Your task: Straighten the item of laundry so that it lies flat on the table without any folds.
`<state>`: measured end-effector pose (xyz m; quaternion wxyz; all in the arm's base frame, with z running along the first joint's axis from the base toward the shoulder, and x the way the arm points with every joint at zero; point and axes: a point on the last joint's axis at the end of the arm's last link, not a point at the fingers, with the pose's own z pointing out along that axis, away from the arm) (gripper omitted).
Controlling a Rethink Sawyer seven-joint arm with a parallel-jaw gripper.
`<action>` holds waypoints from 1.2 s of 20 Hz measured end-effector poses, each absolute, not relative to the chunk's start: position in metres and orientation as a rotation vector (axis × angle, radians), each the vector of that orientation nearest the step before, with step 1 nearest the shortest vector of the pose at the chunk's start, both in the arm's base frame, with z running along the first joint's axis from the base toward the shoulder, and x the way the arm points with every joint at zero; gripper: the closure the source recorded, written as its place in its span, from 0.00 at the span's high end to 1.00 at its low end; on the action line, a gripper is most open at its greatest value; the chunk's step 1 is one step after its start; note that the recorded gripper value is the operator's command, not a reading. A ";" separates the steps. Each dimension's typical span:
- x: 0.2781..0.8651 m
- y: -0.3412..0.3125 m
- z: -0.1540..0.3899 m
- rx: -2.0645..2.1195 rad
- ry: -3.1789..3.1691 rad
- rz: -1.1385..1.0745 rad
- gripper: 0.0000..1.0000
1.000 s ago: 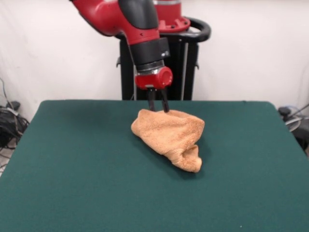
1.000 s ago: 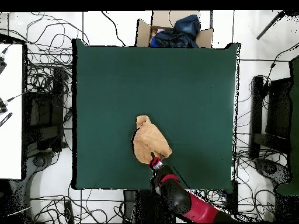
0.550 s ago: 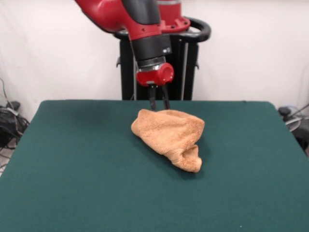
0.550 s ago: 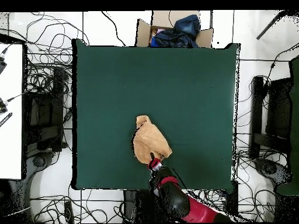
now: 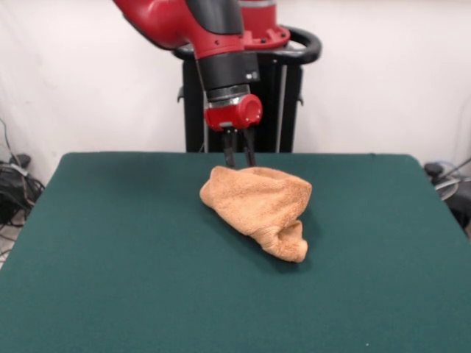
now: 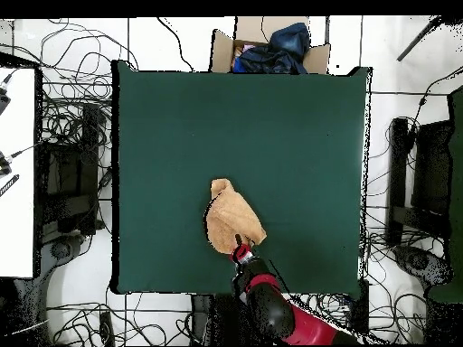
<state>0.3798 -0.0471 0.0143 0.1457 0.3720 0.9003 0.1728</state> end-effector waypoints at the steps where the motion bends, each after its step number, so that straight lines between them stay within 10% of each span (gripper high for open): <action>1: 0.380 -0.047 0.014 1.070 2.593 0.498 1.00; 24: 0.395 -0.037 0.020 0.954 2.615 0.463 1.00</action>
